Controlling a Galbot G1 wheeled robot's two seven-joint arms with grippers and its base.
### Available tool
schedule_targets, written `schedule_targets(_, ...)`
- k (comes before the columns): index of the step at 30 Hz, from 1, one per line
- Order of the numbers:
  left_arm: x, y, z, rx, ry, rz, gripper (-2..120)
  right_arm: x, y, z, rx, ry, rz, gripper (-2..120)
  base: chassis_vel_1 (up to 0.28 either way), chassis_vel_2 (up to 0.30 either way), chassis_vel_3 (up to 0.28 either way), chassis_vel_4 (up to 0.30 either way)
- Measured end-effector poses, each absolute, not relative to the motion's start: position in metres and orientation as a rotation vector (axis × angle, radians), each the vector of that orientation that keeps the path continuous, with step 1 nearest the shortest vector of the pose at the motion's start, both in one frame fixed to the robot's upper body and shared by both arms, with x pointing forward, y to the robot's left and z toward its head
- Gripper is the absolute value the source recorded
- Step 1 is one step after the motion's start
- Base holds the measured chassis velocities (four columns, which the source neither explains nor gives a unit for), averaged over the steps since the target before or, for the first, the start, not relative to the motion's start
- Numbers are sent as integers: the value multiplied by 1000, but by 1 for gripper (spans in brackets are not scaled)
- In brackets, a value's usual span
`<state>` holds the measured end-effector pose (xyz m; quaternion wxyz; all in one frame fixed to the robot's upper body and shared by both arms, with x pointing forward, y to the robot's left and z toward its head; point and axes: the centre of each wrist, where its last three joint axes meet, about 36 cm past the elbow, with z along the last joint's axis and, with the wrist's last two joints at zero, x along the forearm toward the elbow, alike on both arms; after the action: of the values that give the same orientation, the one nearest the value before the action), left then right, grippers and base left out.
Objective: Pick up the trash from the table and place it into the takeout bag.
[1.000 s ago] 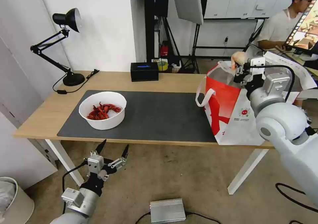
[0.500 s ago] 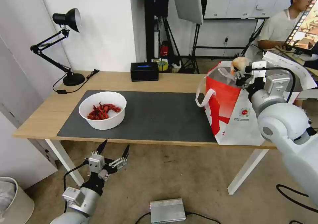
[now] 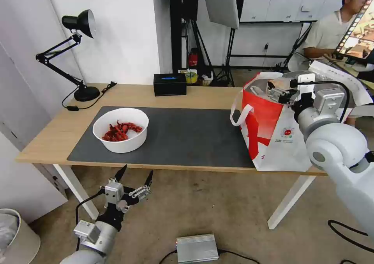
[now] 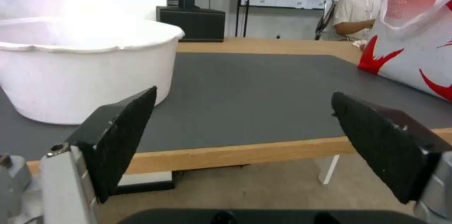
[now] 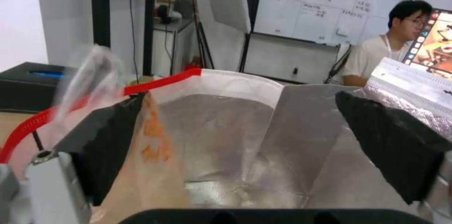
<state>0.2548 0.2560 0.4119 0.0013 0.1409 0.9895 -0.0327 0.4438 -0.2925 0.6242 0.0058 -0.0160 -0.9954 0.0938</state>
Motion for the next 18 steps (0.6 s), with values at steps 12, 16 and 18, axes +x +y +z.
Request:
schedule_targets(12, 251, 255, 414, 432, 3106, -100, 100, 440, -293, 626, -42, -3121, 292, 100, 0, 0, 0, 0)
schedule_targets(16, 250, 254, 416, 430, 3103, -96, 100, 436, -293, 633, -6, -3087, 209, 100, 0, 0, 0, 0)
schedule_targets(18, 248, 254, 417, 427, 3102, -94, 100, 434, -294, 636, 0, -3063, 154, 100, 0, 0, 0, 0)
